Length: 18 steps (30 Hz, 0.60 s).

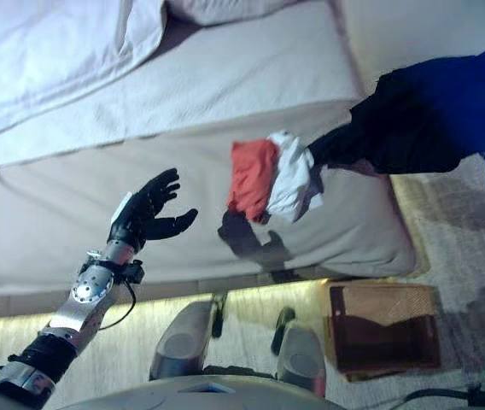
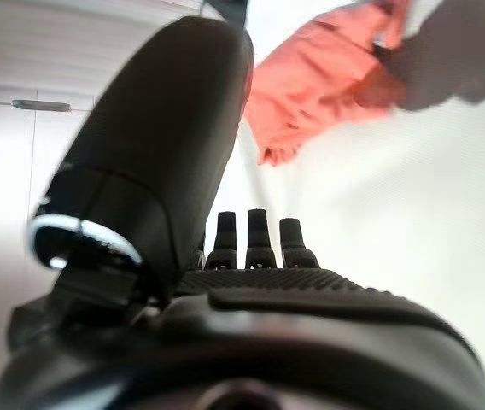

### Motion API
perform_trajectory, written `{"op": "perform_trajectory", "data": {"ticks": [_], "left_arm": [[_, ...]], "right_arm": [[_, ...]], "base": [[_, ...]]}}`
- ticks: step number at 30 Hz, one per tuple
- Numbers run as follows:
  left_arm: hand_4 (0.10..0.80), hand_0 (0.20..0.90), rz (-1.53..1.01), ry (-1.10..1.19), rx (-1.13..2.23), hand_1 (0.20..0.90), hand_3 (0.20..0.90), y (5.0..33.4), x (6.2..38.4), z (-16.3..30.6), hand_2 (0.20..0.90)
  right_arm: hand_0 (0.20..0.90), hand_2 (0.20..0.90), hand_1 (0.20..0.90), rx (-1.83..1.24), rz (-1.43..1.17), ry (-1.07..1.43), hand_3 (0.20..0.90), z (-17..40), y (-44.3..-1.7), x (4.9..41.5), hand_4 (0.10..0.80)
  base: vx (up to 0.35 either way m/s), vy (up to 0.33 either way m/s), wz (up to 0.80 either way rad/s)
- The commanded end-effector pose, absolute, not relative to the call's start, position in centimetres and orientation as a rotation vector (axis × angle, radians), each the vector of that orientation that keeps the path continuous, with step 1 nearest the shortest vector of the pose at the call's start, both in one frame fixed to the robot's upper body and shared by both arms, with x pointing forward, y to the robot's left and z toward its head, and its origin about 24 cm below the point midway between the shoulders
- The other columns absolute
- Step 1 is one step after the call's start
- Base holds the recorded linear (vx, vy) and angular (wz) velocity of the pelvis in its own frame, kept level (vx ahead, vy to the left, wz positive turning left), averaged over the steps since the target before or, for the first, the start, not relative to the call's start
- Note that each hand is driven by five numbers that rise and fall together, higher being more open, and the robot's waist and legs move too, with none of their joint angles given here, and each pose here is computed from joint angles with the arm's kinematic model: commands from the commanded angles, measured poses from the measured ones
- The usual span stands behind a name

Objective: Pick up the clothes from the bed and place them into the basket

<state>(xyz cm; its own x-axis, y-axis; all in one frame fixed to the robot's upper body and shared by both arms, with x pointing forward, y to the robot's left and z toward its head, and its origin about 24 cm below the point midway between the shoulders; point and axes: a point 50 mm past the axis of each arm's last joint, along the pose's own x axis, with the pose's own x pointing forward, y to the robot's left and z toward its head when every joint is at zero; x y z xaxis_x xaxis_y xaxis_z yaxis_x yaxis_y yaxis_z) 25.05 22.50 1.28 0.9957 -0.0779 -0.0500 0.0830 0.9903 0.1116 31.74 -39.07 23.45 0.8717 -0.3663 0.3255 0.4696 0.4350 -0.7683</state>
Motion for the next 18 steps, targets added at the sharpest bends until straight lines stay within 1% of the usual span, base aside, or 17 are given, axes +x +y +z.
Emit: {"op": "perform_trajectory", "data": {"ticks": [1, 7, 18], "left_arm": [[0.8, 0.9, -0.122, -0.018, 0.035, 0.9, 0.9, 20.4, 24.3, 0.9, 0.9], [0.8, 0.9, -0.119, -0.002, 0.045, 0.9, 0.9, 20.1, 24.8, 0.2, 0.9], [0.8, 0.9, -0.128, 0.015, 0.099, 0.9, 0.9, 20.2, 25.2, -0.7, 0.9]], "right_arm": [[0.3, 0.3, 0.3, -1.081, -0.619, -0.2, 0.2, 26.1, -41.4, 28.4, 0.1], [0.3, 0.3, 0.3, -1.076, -0.64, -0.165, 0.2, 24.5, -42.1, 26.6, 0.1], [0.3, 0.3, 0.3, -1.048, -0.608, -0.147, 0.2, 22.1, -42.1, 24.7, 0.1]], "base": [[0.007, 0.028, -0.32], [-0.022, 0.025, -0.28], [-0.035, 0.003, -0.28]]}}
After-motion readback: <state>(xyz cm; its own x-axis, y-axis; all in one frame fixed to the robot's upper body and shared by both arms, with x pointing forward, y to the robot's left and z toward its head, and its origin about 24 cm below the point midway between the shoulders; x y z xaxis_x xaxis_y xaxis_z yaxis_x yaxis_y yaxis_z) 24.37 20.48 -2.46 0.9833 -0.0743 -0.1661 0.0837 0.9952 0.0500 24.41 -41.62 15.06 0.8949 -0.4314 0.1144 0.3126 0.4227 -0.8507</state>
